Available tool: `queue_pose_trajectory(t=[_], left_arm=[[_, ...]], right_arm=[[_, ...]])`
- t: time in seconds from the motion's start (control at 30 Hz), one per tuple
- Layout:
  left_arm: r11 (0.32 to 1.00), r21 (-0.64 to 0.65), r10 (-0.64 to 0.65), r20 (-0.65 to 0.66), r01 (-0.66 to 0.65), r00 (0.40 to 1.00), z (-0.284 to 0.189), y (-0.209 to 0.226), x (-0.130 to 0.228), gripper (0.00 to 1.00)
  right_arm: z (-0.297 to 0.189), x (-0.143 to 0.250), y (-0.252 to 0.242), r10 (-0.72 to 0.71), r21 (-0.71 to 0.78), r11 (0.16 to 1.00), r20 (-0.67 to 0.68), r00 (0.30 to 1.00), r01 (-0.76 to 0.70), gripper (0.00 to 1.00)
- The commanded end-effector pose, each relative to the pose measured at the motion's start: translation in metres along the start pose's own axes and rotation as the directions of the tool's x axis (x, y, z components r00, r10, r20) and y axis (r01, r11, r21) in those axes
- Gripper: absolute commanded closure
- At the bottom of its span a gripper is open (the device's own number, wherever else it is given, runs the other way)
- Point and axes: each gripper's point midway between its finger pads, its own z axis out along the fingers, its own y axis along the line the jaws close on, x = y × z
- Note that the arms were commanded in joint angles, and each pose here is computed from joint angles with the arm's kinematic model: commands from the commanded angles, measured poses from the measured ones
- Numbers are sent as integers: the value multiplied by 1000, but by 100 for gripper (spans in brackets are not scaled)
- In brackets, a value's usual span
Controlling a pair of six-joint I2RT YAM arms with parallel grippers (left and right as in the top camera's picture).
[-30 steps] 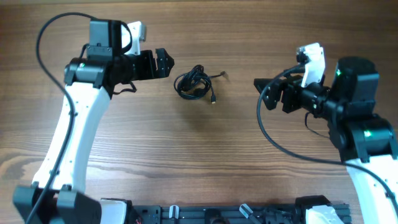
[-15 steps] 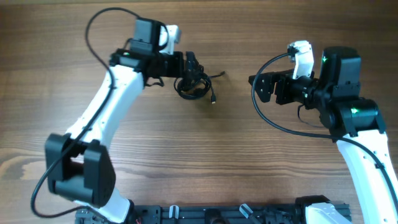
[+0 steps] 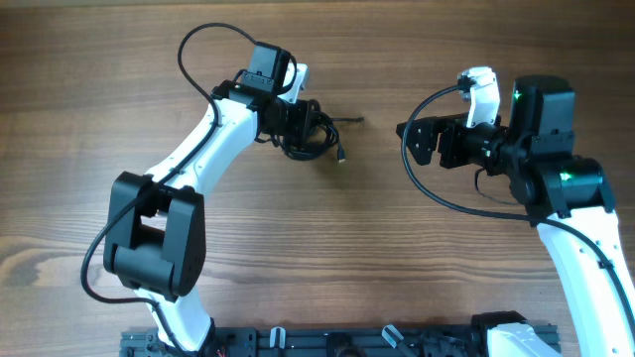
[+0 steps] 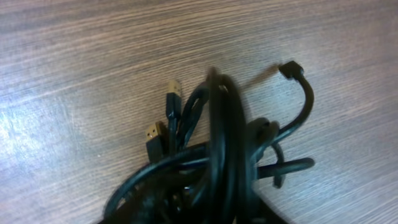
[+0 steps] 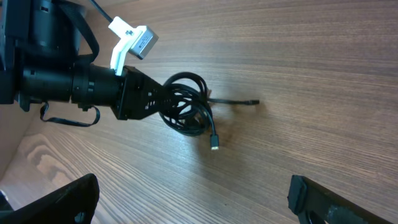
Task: Untangle cables
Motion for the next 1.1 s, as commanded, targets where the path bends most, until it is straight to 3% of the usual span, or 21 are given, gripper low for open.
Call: queue_pose_trajectory(t=[0.0, 0.03, 0.07, 0.23, 0.37, 0.53, 0.8, 1.07], left_arm=[[1000, -18, 6, 9, -6, 1000, 3, 3, -6, 83], [1000, -18, 6, 12, -6, 1000, 3, 3, -6, 93], [1000, -18, 3, 15, -3, 1000, 3, 3, -7, 96], [996, 33, -84, 84, 81, 993, -23, -3, -25, 96], [973, 193, -158, 137, 130, 978, -64, -20, -41, 96], [867, 479, -220, 118, 139, 968, -118, -44, -47, 96], [726, 661, -262, 8, 191, 965, -147, -55, -37, 96], [717, 662, -266, -31, 220, 963, -146, -59, -30, 96]], right_arm=[[-3, -7, 6, 0, -20, 1000, 13, 1000, 0, 0], [-3, -7, 6, 0, -20, 1000, 13, 1000, 0, 0], [-3, -7, 6, 1, -20, 1000, 12, 1000, -1, 0], [-3, -7, 7, 0, -25, 1000, 11, 1000, 0, 0], [-3, -9, 14, -9, -66, 998, 18, 1000, 10, 0], [-2, -15, 21, -28, -89, 995, 40, 999, 32, 2], [21, -17, 50, -43, -173, 984, 33, 999, 48, 19], [57, -21, 83, 7, -262, 965, 17, 1000, -2, 36]])
